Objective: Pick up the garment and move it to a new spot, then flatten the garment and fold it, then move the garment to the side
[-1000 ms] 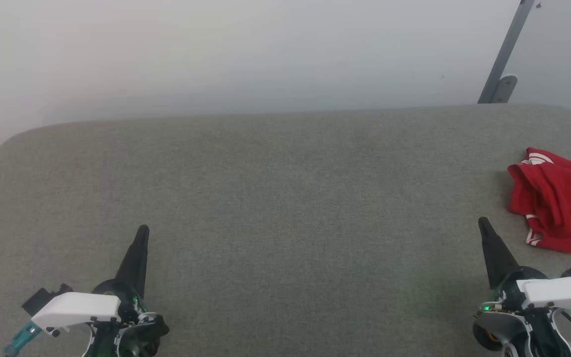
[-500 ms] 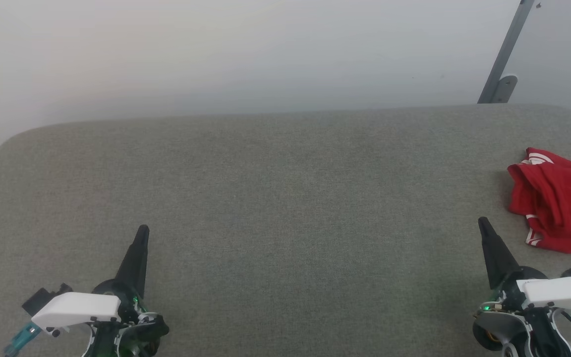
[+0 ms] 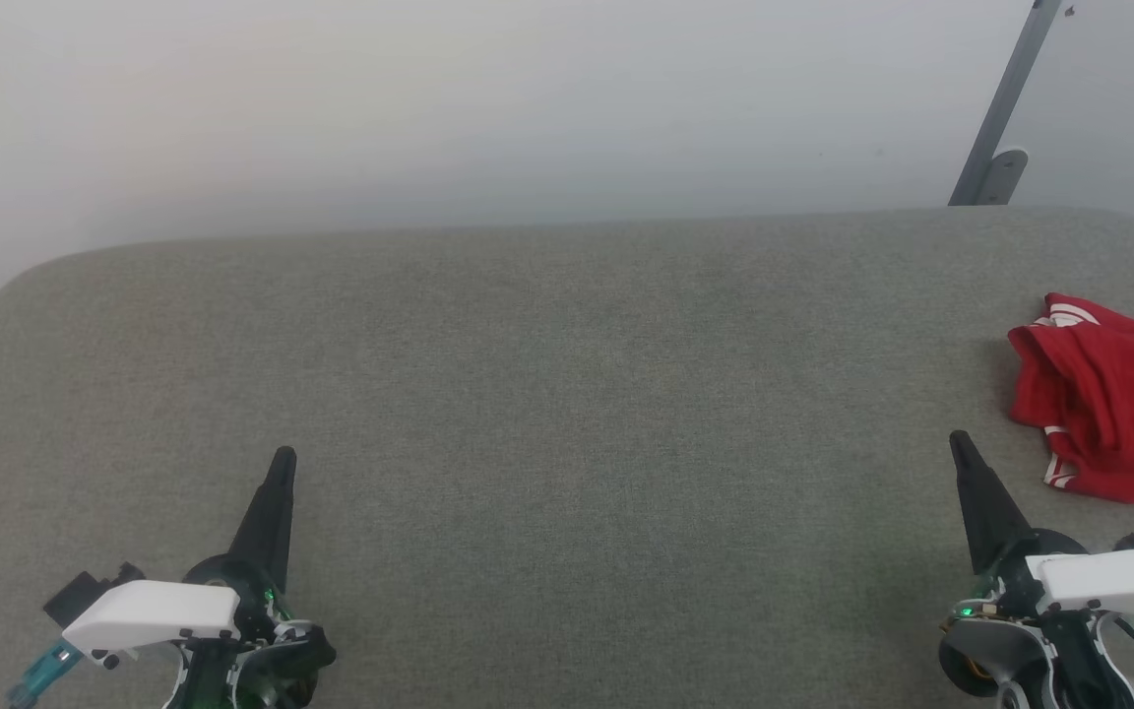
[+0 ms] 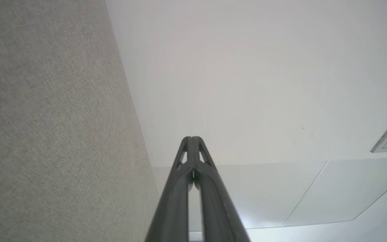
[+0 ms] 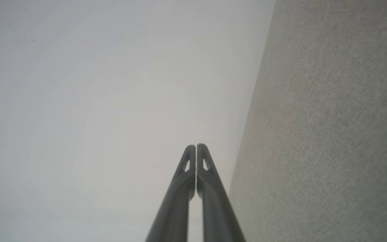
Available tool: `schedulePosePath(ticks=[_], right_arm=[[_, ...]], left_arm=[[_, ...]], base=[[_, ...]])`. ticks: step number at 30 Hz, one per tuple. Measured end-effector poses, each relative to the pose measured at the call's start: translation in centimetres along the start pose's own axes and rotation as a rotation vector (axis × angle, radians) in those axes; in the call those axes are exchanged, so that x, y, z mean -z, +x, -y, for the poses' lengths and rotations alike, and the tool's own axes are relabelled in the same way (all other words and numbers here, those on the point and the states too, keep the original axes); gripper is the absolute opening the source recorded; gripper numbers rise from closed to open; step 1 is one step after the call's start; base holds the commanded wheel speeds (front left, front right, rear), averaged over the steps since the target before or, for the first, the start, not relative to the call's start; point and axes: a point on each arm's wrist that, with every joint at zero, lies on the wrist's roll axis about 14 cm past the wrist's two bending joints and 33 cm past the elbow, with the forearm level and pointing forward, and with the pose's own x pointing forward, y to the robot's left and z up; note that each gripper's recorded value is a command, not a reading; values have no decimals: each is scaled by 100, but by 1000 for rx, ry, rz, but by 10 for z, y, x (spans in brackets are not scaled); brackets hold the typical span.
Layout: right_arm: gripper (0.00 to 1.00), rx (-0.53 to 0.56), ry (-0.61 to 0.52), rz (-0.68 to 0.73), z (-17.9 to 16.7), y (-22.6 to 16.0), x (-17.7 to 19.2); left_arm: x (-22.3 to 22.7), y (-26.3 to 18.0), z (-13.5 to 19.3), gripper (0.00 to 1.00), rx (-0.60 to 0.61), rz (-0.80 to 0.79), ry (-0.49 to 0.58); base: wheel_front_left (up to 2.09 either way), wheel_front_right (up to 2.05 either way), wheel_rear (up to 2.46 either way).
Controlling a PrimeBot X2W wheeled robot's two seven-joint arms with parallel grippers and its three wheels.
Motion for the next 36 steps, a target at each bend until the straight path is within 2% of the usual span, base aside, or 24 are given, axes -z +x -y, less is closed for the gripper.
schedulePosePath(ticks=[36], right_arm=[[0,0,0,0,0,0,0]], left_arm=[[0,0,0,0,0,0,0]], base=[[0,0,0]])
